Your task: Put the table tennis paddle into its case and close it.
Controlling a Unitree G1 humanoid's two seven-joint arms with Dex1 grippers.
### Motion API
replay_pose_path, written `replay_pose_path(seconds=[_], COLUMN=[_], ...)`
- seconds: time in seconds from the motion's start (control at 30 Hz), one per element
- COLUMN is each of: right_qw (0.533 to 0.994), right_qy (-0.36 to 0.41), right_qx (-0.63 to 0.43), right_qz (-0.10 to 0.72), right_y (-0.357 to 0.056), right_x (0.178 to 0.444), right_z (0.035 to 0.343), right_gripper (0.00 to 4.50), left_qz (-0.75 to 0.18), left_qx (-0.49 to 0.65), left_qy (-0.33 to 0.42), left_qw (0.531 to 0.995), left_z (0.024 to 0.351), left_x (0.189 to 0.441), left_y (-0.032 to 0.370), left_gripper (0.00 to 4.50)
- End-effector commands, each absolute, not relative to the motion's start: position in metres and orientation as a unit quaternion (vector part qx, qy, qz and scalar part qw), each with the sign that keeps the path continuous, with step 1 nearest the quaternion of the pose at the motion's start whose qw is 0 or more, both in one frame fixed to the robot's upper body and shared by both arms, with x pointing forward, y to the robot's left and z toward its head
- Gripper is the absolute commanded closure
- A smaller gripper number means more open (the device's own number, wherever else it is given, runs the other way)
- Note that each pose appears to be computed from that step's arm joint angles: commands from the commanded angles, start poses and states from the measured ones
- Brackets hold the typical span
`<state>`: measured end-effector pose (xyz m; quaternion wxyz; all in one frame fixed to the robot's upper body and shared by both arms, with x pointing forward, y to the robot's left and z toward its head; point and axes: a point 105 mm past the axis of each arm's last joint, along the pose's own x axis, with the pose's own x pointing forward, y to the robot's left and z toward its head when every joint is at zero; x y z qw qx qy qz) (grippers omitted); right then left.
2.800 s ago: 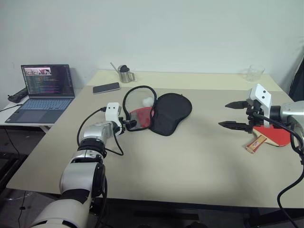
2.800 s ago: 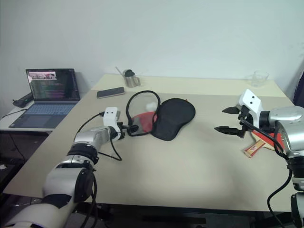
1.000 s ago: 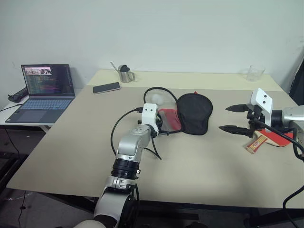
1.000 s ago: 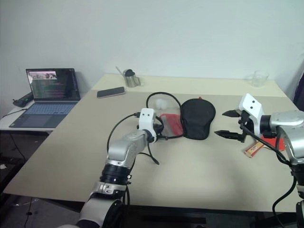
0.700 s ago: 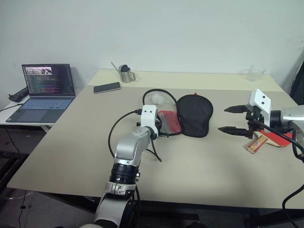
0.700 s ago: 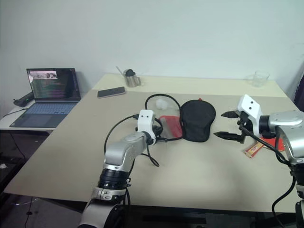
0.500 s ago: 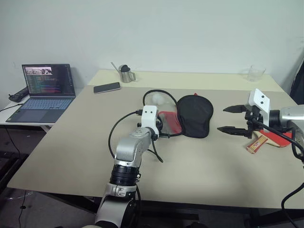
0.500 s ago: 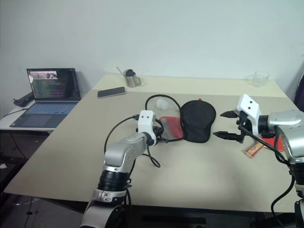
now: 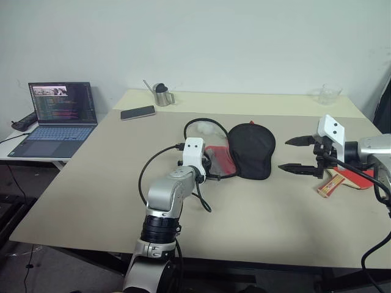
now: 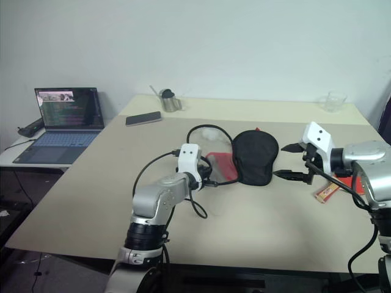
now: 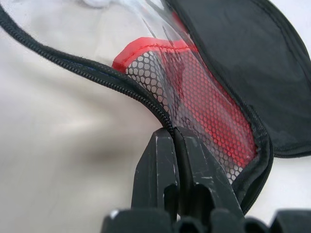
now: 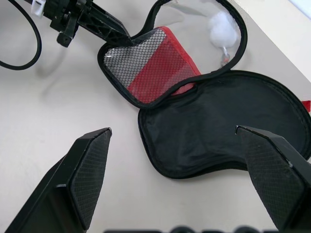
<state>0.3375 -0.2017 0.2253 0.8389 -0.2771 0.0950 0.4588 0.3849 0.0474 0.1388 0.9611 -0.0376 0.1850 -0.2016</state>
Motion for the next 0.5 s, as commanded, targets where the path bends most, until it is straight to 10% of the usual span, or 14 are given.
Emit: replay_pose_path(seconds=[0.03, 0.23, 0.5], right_qw=[0.837, 0.837, 0.84], right_qy=[0.076, 0.076, 0.076], right_qx=[-0.287, -0.287, -0.29], right_qz=[0.46, 0.46, 0.451], right_y=[-0.2, -0.2, -0.204], right_x=[0.337, 0.338, 0.34], right_z=[0.237, 0.235, 0.237], right_gripper=[0.0, 0.0, 0.0], left_qz=[-0.236, -0.226, -0.25], left_qx=[-0.038, -0.038, 0.019], left_qy=[0.168, 0.176, 0.162], left_qw=[0.956, 0.957, 0.954], left_z=[0.151, 0.149, 0.156], left_x=[0.378, 0.38, 0.381], left_y=[0.035, 0.043, 0.073], left_gripper=[4.46, 3.78, 0.95])
